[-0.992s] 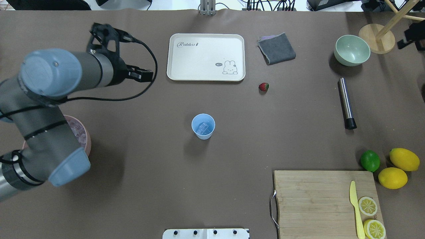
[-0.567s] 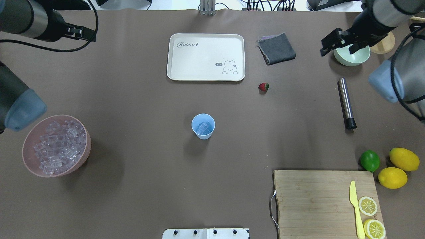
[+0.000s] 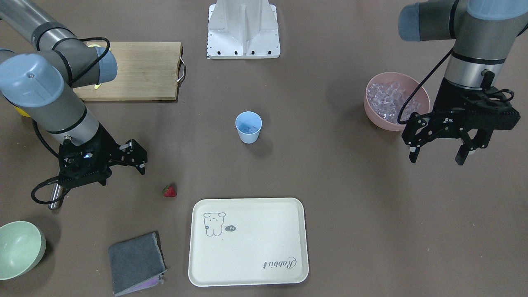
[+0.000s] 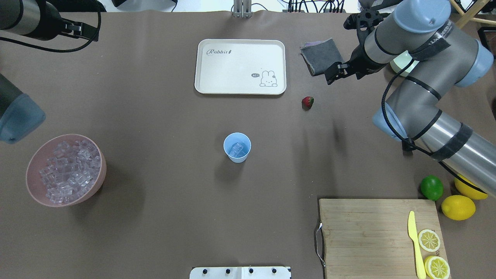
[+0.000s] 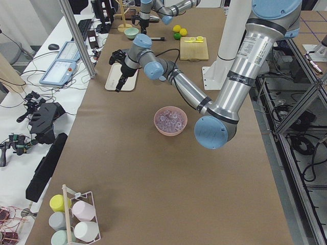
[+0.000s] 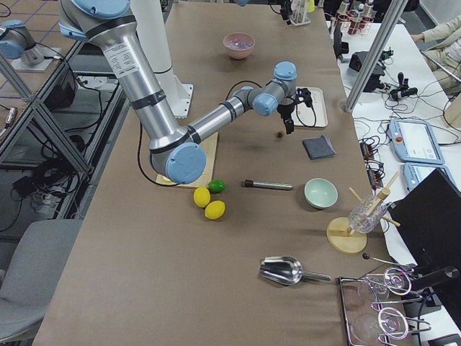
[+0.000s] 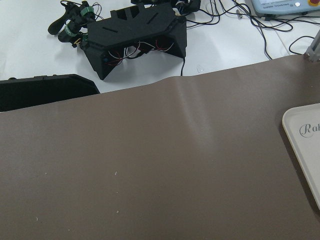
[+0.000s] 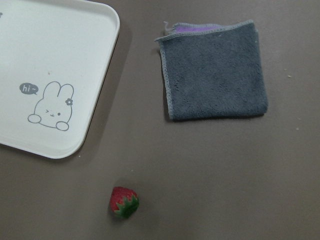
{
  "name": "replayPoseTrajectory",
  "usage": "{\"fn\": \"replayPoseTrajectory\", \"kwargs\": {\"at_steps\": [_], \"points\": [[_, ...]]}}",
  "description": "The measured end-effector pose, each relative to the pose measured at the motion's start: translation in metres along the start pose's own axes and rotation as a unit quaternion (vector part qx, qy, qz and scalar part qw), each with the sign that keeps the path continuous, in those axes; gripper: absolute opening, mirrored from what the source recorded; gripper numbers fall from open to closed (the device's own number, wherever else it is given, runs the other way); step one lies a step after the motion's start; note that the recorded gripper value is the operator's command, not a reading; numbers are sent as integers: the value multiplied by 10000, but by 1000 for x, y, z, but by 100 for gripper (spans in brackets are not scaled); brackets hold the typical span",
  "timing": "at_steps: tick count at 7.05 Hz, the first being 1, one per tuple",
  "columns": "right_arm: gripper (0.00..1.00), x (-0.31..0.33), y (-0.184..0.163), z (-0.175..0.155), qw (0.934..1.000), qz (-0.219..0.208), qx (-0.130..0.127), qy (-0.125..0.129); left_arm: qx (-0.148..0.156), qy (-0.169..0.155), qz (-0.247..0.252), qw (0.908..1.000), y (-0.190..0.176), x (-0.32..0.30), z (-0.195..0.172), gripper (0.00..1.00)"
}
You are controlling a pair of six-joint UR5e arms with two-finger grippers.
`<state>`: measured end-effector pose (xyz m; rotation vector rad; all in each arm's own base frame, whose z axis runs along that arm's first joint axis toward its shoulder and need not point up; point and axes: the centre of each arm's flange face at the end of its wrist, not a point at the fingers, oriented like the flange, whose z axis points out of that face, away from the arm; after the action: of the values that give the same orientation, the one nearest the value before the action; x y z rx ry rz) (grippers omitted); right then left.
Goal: Mash ice and strawberries in cup
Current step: 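Lower the right gripper onto the red strawberry and grasp it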
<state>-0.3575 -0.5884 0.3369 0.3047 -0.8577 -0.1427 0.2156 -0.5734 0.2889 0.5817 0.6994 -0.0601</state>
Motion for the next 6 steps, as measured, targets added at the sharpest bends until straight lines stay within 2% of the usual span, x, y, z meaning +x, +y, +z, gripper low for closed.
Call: {"fn": "replayPoseTrajectory", "kwargs": {"at_steps": [2, 4, 6], "points": [[100, -26, 1, 34, 9998, -143, 78, 65, 18, -14, -18, 10000, -1, -3, 0, 98], [99, -64, -9, 65, 9998, -71, 134, 105, 43, -44, -18, 10000, -2, -5, 1, 98], [99, -62, -9, 89, 9998, -66, 138, 104, 94, -102, -17, 9999, -3, -6, 1, 98]]}}
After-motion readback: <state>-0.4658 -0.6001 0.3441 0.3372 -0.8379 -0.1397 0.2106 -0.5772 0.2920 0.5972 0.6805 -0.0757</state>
